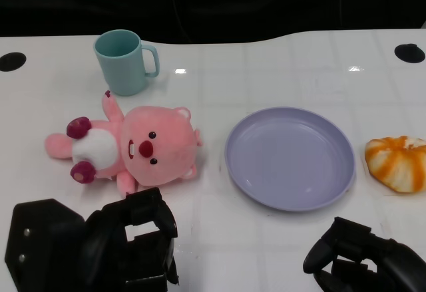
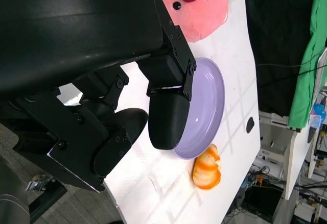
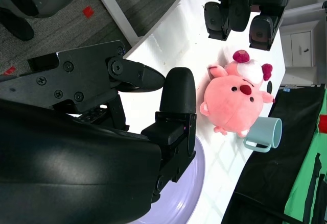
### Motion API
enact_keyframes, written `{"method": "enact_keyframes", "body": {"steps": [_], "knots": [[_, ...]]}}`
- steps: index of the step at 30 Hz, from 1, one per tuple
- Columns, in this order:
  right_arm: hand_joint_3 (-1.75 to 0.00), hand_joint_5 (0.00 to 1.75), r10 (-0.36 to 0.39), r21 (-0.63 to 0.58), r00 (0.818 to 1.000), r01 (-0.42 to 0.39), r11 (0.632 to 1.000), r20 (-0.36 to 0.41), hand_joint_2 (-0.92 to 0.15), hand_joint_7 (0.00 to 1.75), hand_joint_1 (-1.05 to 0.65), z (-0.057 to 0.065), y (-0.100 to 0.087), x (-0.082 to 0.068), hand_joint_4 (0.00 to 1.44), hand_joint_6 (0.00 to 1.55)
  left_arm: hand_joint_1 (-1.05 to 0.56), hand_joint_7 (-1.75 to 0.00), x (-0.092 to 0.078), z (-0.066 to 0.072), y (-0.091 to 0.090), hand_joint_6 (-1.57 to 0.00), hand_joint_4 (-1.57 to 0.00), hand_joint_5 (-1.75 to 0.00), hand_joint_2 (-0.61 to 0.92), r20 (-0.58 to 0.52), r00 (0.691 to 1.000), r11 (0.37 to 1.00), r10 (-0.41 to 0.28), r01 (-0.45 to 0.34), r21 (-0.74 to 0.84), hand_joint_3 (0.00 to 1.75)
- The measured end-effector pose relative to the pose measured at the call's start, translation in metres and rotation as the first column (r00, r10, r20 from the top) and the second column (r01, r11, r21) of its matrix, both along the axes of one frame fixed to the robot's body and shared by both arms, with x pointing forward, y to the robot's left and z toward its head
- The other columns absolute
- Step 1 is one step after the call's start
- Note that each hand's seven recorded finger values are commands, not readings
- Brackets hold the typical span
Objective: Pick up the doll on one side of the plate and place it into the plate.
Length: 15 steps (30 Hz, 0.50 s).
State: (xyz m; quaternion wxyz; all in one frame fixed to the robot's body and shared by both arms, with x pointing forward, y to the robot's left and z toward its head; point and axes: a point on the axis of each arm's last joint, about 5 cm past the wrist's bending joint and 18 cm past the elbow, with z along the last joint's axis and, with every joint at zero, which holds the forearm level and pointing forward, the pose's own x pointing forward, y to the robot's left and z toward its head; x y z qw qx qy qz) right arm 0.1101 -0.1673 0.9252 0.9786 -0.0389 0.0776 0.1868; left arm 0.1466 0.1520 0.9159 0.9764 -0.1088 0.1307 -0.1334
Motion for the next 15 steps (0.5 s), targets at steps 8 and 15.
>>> {"method": "enact_keyframes", "body": {"steps": [8,15], "knots": [[-0.50,1.75,-0.001,0.000,1.000,0.001,1.000,0.001,-0.92,1.63,-0.23,-0.0001,0.0000,0.0000,0.67,0.50,-0.05,-1.65,-0.0007,-0.0004,0.0005,-0.82,-0.90,-1.75,0.44,0.006,1.000,1.000,0.002,-0.002,0.008,1.39],[-0.50,1.75,-0.002,0.000,1.000,0.002,1.000,0.001,-0.92,1.64,-0.23,-0.0002,0.0001,-0.0001,0.68,0.51,-0.06,-1.66,-0.0007,-0.0003,0.0007,-0.82,-0.91,-1.75,0.44,0.011,1.000,1.000,0.002,-0.002,0.010,1.38]]}}
